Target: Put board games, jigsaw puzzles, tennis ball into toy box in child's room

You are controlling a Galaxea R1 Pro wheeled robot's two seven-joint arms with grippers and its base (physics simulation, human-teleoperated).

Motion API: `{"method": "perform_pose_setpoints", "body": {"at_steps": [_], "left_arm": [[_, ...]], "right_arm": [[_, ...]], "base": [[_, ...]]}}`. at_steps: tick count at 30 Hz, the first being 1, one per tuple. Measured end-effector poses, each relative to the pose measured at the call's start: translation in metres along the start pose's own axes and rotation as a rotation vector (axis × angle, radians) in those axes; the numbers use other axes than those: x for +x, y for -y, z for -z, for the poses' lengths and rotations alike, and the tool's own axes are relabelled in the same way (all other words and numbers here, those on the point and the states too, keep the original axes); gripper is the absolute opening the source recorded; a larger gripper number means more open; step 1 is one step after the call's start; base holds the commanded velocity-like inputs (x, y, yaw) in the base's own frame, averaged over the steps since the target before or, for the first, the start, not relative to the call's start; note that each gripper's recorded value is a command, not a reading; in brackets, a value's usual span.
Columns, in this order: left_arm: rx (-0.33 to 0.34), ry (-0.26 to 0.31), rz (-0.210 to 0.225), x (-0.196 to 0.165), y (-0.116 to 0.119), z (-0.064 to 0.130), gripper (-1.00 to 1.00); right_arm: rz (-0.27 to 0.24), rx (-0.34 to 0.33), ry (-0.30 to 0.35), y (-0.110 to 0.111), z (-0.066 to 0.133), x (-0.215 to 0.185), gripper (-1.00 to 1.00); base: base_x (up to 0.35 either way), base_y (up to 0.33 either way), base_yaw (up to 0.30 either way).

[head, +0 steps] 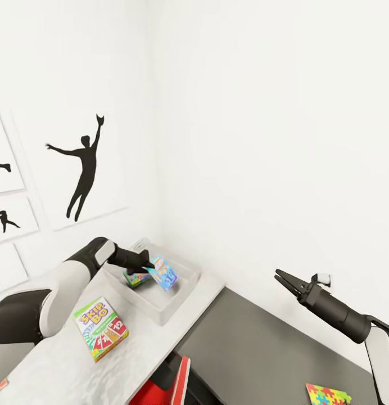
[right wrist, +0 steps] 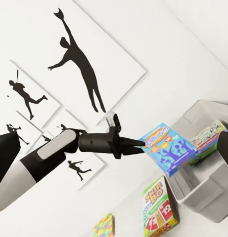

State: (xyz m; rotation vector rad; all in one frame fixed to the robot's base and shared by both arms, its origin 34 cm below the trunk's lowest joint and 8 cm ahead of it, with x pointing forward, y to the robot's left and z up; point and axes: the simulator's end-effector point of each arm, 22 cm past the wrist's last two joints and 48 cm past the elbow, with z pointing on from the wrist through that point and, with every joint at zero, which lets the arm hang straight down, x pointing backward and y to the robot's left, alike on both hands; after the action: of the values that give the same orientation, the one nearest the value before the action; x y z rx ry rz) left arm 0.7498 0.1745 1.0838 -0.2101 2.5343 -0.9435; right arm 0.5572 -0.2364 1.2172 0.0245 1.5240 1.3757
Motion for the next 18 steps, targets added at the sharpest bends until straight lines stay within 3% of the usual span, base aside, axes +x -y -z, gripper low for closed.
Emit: {"method": "perform_pose_setpoints", "body": {"at_steps": [8,18], "left_arm": [[-0.008,-0.016,0.001,0.005,0.0,-0.011,-1.0],[-0.014,0.002,-0.005,0.001,-0.007,-0.019,-1.0]], "right_arm": [[-0.009,0.007,-0.003,0.006,-0.001,0.002,1.0],[-0.021,0.014,-0.008,0.013,-0.001,0.005,1.0]], "base": [[0.0,0.0,0.0],[0.0,0.0,0.0]]}}
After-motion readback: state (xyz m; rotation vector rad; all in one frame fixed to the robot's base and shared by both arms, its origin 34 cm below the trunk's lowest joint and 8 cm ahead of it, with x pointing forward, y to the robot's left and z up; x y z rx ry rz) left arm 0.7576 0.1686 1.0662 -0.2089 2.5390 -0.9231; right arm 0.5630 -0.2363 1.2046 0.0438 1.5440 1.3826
